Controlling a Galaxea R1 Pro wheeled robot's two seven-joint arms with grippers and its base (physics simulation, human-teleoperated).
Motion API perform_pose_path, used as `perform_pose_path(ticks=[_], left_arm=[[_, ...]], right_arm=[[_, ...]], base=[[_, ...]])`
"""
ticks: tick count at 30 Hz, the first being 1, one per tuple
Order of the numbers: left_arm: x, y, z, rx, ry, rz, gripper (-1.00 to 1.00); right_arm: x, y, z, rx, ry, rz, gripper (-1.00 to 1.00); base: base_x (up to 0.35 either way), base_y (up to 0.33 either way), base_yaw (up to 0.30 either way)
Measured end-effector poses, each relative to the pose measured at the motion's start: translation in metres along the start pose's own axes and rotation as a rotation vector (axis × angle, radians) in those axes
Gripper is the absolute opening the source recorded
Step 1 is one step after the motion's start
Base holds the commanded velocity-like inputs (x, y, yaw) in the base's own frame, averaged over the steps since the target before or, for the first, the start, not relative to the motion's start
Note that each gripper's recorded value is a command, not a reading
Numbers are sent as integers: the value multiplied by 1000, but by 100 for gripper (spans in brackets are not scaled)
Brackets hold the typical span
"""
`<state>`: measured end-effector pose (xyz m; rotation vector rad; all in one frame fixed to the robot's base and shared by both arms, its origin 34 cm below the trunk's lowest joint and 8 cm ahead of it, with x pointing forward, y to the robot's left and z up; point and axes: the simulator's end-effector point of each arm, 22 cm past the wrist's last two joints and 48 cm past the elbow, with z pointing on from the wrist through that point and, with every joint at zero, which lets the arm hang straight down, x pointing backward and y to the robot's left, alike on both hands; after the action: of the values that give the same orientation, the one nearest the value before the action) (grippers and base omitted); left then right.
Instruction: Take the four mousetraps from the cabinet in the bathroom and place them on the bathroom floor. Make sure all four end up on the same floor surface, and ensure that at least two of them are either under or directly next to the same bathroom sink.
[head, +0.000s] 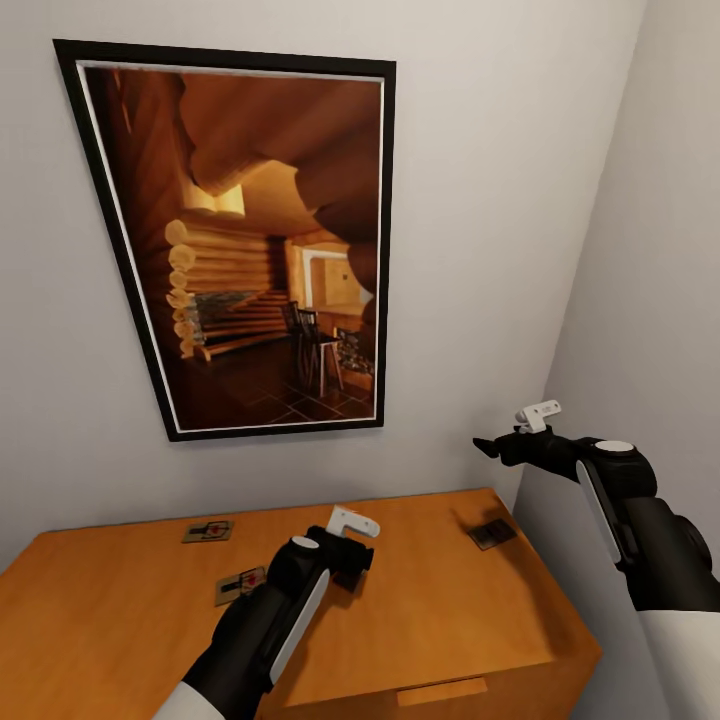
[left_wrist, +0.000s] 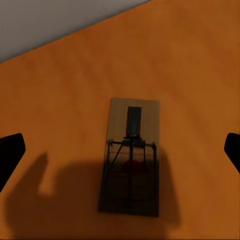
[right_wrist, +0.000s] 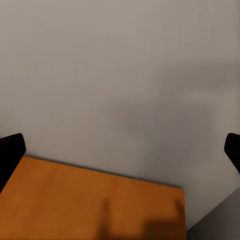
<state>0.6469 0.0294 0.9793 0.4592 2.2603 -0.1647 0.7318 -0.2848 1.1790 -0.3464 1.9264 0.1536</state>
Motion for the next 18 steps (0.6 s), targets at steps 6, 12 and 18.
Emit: perform_pose_path(ticks=[6,12,18], left_arm=[[10,1,5,-5,25,2,100],[10,4,7,-11,32,7,100],[13,11,16,-23,63,16,100]], right_arm=[[0,0,0,0,0,0,100],[1,0,0,1,1,0,100],[0,0,0,1,1,0,100]], base=[[0,0,0],[0,0,0],[0,0,0]])
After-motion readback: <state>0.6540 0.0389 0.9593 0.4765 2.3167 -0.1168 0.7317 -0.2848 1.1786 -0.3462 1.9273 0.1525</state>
